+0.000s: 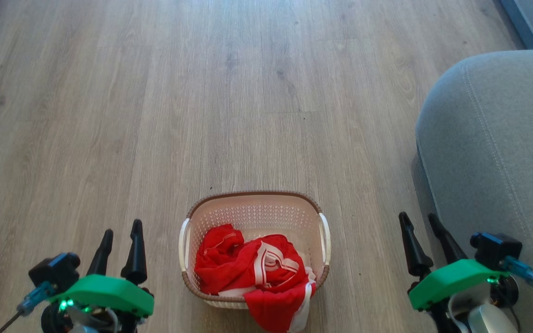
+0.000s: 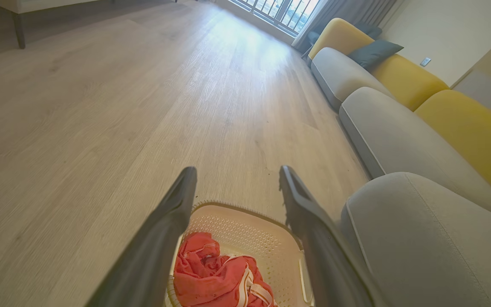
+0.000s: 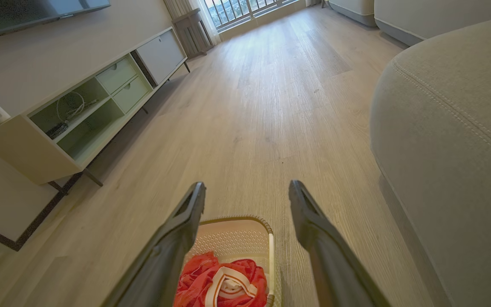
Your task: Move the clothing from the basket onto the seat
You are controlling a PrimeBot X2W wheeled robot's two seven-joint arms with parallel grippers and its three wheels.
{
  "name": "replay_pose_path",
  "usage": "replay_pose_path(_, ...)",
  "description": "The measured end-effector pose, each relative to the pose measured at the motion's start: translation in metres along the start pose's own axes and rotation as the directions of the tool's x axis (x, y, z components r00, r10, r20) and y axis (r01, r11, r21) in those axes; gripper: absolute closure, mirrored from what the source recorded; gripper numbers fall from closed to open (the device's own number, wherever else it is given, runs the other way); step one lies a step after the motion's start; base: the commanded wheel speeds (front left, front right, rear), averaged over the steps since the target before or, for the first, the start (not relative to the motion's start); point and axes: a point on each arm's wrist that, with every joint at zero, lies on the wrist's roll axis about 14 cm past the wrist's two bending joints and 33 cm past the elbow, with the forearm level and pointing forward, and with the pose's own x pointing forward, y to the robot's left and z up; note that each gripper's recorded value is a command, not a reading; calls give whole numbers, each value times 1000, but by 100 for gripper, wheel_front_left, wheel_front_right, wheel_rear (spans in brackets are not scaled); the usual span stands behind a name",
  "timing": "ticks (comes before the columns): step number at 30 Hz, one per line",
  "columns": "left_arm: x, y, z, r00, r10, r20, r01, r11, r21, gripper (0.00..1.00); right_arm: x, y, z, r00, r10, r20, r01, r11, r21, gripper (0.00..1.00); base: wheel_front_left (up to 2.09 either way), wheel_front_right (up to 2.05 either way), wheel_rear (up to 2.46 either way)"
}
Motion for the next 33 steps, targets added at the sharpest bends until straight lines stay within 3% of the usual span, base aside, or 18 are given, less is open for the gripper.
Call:
replay_pose_path(17,0,-8,10,998,-36,51,26,980,196,0,-1,6,3,999,40,22,-35,982,-183,0,0,0,0)
replay_pose_path(33,3,-19,10,993,-93,66,62,928,367,0,-2,13,0,996,87,16,-75,932,-353,0,0,0,0)
